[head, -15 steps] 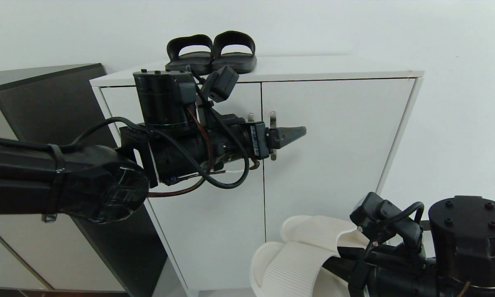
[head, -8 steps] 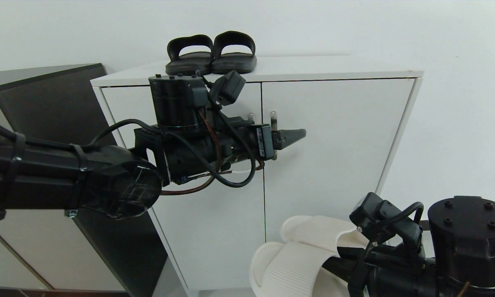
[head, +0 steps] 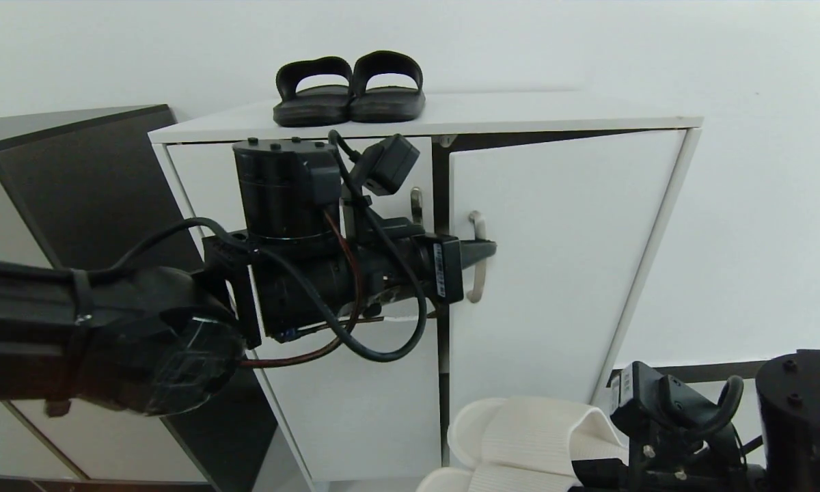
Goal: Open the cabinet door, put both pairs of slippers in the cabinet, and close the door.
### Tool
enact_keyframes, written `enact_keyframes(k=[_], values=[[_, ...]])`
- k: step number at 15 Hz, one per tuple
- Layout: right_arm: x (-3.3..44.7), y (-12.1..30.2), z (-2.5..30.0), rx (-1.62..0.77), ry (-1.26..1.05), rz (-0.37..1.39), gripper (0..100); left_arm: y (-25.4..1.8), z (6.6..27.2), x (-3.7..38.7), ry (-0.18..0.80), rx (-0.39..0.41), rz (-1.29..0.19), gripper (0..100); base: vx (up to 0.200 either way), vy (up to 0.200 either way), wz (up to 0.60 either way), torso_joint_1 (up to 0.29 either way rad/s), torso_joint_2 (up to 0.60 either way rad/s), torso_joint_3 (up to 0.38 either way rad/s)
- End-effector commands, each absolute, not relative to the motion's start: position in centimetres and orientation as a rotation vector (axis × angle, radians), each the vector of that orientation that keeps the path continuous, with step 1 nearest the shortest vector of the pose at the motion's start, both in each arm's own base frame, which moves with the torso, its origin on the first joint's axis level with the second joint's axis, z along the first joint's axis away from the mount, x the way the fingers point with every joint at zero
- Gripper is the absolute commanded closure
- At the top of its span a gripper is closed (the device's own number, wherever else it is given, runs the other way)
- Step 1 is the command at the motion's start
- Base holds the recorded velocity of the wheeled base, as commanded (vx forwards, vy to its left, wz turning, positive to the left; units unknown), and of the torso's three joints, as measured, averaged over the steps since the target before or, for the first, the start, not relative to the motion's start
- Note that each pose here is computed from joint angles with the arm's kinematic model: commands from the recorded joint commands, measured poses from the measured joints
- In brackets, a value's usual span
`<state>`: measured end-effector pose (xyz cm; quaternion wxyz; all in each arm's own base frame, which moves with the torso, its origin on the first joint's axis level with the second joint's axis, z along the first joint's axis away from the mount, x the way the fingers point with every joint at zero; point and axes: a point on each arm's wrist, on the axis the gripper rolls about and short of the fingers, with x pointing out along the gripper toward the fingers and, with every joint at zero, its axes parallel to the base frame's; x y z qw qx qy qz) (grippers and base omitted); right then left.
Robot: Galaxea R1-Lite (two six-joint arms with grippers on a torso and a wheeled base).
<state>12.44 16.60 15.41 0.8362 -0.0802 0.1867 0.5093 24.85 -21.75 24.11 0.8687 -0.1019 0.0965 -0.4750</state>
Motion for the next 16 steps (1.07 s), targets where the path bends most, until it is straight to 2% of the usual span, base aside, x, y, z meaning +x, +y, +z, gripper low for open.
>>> enact_keyframes(k=[1, 9, 12, 14, 16], values=[[12.2, 16.2, 15.5, -0.172, 0.383, 1.082, 100, -21.1, 25.2, 22.6, 0.172, -0.216, -1.026, 100, 0.0, 0.0, 0.0, 0.0, 0.0, 0.0], [12.2, 16.3, 15.3, -0.178, 0.391, 1.082, 100, -17.5, 25.5, 18.3, 0.156, -0.215, -1.029, 100, 0.0, 0.0, 0.0, 0.0, 0.0, 0.0], [12.3, 16.4, 15.3, -0.182, 0.392, 1.082, 100, -16.4, 25.8, 20.1, 0.141, -0.225, -0.949, 100, 0.0, 0.0, 0.0, 0.0, 0.0, 0.0], [12.3, 16.4, 15.2, -0.182, 0.394, 1.084, 100, -16.8, 25.6, 21.3, 0.147, -0.225, -0.933, 100, 0.0, 0.0, 0.0, 0.0, 0.0, 0.0], [12.4, 16.6, 14.8, -0.191, 0.415, 1.082, 100, -18.7, 25.5, 25.2, 0.149, -0.228, -0.903, 100, 0.0, 0.0, 0.0, 0.0, 0.0, 0.0]])
